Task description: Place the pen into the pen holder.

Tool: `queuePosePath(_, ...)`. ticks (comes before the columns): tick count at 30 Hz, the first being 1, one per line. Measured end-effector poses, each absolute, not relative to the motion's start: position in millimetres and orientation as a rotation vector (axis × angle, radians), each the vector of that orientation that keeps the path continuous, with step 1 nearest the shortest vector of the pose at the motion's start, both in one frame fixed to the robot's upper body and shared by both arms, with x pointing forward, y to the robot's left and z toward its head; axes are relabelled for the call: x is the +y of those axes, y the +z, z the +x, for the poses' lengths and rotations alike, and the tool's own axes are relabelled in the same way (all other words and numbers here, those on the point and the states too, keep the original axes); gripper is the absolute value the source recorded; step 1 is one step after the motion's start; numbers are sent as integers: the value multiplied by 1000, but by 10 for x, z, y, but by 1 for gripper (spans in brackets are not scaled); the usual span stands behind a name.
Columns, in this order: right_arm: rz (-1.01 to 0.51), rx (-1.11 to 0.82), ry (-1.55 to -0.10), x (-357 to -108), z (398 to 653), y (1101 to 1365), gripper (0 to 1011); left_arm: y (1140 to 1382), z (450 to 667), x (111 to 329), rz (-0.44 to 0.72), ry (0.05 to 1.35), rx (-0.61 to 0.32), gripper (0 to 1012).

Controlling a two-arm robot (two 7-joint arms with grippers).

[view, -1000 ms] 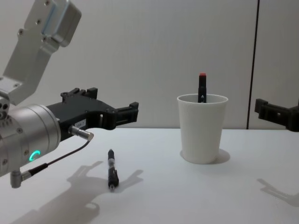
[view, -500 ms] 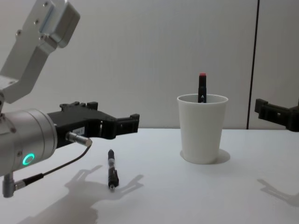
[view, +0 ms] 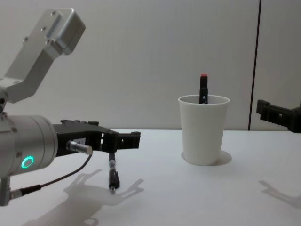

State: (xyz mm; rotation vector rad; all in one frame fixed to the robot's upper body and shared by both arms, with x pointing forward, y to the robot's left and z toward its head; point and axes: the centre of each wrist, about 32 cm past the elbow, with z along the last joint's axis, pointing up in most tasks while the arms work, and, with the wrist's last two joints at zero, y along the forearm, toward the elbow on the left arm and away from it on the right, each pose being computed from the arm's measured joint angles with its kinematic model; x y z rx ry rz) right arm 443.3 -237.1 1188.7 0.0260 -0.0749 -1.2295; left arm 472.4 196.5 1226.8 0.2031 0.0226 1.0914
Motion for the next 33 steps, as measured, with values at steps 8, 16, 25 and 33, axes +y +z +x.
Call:
queuePosePath(8, 26, -75, -1230, -2371, 4433, 11887, 1001, 12308, 4755, 1935, 248, 1090, 80, 1003)
queuePosePath(16, 26, -75, -1230, -2371, 4433, 11887, 1001, 12294, 4792, 1904, 287, 1103, 128, 1003)
queuePosePath(25, 26, -75, -1230, -2371, 4433, 11887, 1001, 12256, 4828, 1868, 327, 1128, 173, 1003)
queuePosePath(33, 26, -75, -1229, -2371, 4433, 11887, 1001, 12226, 4869, 1838, 352, 1148, 191, 1003)
